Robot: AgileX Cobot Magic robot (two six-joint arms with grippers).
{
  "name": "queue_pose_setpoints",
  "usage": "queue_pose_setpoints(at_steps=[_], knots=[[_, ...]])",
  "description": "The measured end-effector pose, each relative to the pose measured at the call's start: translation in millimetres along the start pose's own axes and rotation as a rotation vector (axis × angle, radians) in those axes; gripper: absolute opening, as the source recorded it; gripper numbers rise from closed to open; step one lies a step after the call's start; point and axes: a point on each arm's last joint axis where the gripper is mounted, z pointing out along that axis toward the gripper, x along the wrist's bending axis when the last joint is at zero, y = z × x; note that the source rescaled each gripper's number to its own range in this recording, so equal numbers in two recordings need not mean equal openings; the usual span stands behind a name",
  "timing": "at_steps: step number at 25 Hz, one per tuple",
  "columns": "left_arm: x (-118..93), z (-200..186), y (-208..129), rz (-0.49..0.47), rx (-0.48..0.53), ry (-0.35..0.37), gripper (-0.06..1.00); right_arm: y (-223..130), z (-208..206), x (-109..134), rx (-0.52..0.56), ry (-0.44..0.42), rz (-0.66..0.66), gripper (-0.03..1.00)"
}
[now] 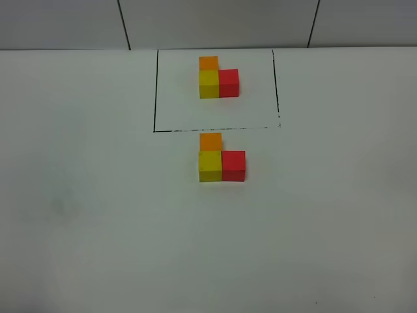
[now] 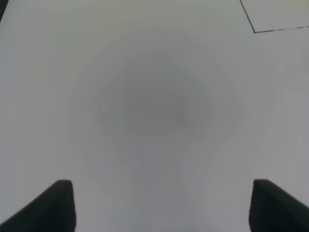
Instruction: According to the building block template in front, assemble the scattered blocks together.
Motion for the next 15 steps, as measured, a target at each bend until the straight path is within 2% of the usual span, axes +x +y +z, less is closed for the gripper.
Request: queue_pose_setpoints(at_steps=[15], knots=[[0.0, 0.0, 0.0, -0.001, 0.000, 0.000, 0.77, 0.1, 0.0, 0.0, -0.001, 0.000, 0.003, 0.80]])
